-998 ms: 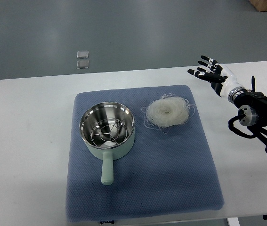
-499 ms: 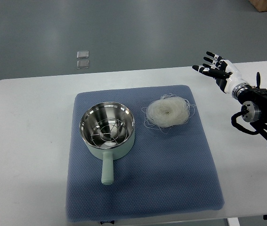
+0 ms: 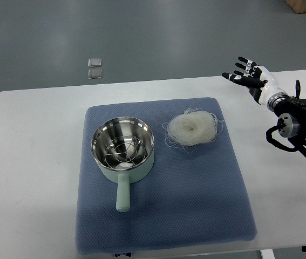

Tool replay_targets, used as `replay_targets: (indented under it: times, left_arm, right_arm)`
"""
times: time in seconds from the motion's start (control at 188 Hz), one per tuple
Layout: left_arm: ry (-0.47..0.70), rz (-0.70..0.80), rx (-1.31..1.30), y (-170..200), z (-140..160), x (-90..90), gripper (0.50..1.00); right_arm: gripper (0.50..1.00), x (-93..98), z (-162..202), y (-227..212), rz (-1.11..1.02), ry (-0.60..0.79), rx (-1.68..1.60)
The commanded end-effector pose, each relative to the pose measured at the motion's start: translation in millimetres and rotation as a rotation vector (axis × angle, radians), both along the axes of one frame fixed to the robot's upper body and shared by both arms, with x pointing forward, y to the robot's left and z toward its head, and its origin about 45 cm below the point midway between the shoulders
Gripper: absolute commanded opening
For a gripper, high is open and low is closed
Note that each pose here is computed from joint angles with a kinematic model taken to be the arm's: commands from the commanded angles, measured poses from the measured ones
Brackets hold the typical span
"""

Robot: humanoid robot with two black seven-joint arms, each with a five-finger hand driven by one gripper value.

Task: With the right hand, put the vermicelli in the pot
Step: 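Reach the right hand over the white vermicelli bundle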

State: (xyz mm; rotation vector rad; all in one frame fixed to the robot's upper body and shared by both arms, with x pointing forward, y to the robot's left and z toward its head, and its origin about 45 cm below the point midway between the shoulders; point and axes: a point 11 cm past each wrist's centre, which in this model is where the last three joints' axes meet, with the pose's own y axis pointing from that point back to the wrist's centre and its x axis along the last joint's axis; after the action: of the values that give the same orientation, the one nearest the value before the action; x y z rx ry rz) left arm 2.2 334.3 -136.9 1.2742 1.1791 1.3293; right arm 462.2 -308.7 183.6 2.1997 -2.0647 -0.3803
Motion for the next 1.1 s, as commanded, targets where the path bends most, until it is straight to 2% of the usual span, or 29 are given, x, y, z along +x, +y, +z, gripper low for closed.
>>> replay_targets:
  times: [0.0, 0.165, 0.446, 0.706, 0.823, 1.093]
  left_arm:
    - [0.000, 0.001, -0.002, 0, 0, 0.1, 1.000]
    - [-0.001, 0.002, -0.003, -1, 0, 0.2, 1.000]
    - [-0.001, 0.003, -0.002, -1, 0, 0.2, 1.000]
    - [-0.001, 0.002, -0.003, -1, 0, 0.2, 1.000]
    - [-0.001, 0.002, -0.003, -1, 0, 0.2, 1.000]
    - [-0.005, 0.001, -0.003, -1, 0, 3.0, 1.000]
  right_arm:
    - [0.924, -0.1, 0, 2, 0.025, -0.001, 0.000]
    - [0.921, 6.0, 15, 18, 0.156, -0.046, -0.092]
    - [0.921, 14.2, 58, 74, 0.578, -0.142, -0.406]
    - [0.921, 0.3, 97, 132, 0.996, -0.183, -0.725]
    - [0.921, -6.5, 92, 142, 1.113, -0.168, -0.881]
    - [0.919, -19.9, 50, 155, 1.265, -0.122, -1.146]
